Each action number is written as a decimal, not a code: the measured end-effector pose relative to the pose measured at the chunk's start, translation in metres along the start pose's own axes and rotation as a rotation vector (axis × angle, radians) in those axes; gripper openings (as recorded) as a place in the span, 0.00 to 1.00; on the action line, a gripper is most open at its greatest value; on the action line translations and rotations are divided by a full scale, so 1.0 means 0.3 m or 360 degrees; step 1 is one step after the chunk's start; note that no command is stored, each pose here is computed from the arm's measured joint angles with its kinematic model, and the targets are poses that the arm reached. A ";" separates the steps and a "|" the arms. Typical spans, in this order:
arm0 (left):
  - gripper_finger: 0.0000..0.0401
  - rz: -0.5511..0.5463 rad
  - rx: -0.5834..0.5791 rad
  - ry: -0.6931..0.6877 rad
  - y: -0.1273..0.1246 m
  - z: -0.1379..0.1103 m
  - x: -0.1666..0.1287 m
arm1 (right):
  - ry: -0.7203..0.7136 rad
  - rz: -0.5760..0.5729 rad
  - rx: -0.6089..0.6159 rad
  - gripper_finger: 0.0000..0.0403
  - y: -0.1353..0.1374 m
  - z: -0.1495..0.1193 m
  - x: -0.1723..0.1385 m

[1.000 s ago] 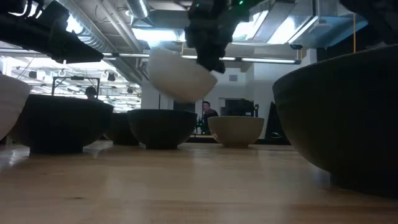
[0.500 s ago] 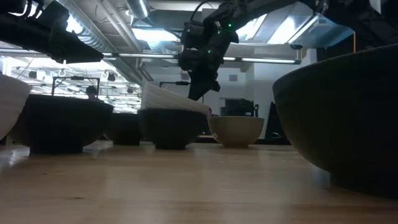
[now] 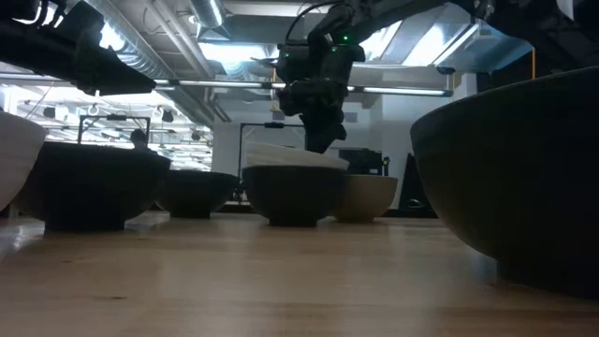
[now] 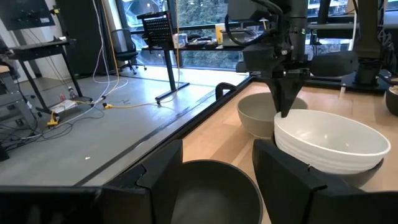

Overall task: Nest bowls inside each other
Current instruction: Stack the right white bowl on the black bowl, then stack the black bowl on the white bowl

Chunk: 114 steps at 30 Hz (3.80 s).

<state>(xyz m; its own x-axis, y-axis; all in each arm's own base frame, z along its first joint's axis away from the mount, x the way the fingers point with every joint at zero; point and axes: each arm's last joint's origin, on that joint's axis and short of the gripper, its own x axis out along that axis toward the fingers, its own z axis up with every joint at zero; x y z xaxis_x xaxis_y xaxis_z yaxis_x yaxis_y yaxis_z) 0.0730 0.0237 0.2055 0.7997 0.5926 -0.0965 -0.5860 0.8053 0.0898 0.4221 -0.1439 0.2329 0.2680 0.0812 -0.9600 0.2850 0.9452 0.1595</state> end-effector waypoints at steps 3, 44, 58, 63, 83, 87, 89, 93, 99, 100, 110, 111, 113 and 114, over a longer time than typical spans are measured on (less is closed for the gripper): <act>0.47 0.0000 0.0000 -0.0001 0.000 0.000 0.000 | 0.0000 0.0001 -0.0002 0.02 0.001 0.000 0.000; 0.47 0.0000 -0.0002 0.0000 0.000 0.000 0.000 | -0.0286 -0.0063 -0.0186 0.52 0.044 0.007 -0.220; 0.47 -0.0001 -0.0002 0.0000 0.000 0.000 0.000 | -0.0371 -0.0055 -0.0234 0.52 0.122 -0.145 -0.508; 0.47 0.0000 -0.0003 0.0000 0.000 0.000 0.000 | -0.0407 -0.0037 -0.0294 0.52 0.169 -0.170 -0.545; 0.47 -0.0001 -0.0016 0.0000 0.000 0.000 0.000 | -0.0228 0.0094 -0.0506 0.52 0.237 -0.229 -0.416; 0.47 -0.0001 -0.0050 -0.0001 0.000 0.000 0.000 | -0.0334 0.0091 -0.0503 0.52 0.224 -0.292 -0.378; 0.47 -0.0001 -0.0051 -0.0001 0.000 0.000 0.000 | -0.0437 0.0091 -0.0477 0.52 0.213 -0.340 -0.388; 0.47 -0.0001 -0.0052 0.0000 0.000 0.000 0.000 | -0.0632 0.0099 -0.0390 0.52 0.191 -0.455 -0.410; 0.47 -0.0001 -0.0124 -0.0002 0.000 0.001 0.000 | -0.0940 0.0134 -0.0266 0.52 0.170 -0.633 -0.409; 0.47 -0.0001 -0.0141 -0.0002 0.000 0.001 0.000 | -0.0999 0.0139 -0.0245 0.52 0.165 -0.657 -0.399; 0.47 0.0000 -0.0246 -0.0063 0.001 0.014 0.000 | -0.1488 0.0116 -0.0057 0.52 0.132 -0.800 -0.349; 0.47 0.0006 -0.0271 -0.0108 0.002 0.024 -0.001 | -0.1493 0.0119 -0.0054 0.52 0.131 -0.804 -0.347; 0.47 0.0009 -0.0306 -0.0171 0.003 0.038 -0.002 | -0.1500 0.0122 -0.0051 0.52 0.131 -0.805 -0.348; 0.47 0.0007 -0.0318 -0.0194 0.004 0.043 -0.003 | -0.1512 0.0123 -0.0053 0.52 0.132 -0.804 -0.350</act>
<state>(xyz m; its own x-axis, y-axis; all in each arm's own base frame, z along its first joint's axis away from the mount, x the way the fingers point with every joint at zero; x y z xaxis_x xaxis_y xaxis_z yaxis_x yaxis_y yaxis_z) 0.0734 0.0240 0.2185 0.7998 0.5997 0.0250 -0.5941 0.7969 -0.1095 0.1832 -0.0388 0.2846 0.9249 -0.1331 -0.3562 0.2125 0.9577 0.1938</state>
